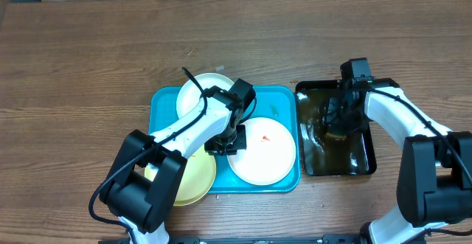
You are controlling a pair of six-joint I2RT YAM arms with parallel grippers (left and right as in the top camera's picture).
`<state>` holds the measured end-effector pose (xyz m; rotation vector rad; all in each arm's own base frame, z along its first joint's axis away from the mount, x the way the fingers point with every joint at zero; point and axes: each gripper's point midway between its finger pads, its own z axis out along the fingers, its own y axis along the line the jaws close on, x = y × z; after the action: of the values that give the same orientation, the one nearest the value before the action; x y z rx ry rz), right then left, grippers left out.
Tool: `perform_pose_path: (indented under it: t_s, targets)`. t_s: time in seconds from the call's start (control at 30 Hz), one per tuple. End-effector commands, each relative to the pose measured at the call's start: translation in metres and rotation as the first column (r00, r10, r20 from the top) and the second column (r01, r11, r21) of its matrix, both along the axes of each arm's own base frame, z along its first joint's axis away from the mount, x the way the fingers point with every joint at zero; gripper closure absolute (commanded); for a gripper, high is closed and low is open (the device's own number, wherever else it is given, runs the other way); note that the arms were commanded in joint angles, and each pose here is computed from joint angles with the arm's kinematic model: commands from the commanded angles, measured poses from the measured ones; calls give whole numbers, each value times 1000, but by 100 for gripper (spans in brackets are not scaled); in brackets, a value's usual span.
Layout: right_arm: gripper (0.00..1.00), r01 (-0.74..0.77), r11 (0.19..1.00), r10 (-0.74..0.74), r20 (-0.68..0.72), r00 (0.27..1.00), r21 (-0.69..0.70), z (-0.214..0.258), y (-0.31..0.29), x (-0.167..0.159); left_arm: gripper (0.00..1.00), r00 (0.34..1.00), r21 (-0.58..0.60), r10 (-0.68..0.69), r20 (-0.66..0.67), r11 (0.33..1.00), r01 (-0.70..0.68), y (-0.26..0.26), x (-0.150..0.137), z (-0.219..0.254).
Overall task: Clean dirty plates on tray and stack at the side
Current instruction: 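Grasp the green-yellow sponge with the right gripper and lift it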
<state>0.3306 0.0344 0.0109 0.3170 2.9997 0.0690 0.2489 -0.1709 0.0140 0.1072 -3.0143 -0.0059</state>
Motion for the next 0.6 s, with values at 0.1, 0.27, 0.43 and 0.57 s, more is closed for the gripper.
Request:
perform_pose_path:
  t_s: [0.1,0.27,0.43,0.57]
  targets:
    - [27,-2,1000,2,71,997,7,2,3,16,91,1000,40,15,3,999,-15,7,-1,-5]
    - [96,-2,1000,2,88,996,9,3,3,20,91,1000,40,15,3,999,-15,7,-1,-5]
    - [39,-2,1000,1,100,995,10,4,3,23,91,1000,39,15,3,999,-15,7,-1,-5]
    - [33,-2,1000,1,126,992,13,5,4,29,90,1000,40,15,3,999,-15,7,-1,-5]
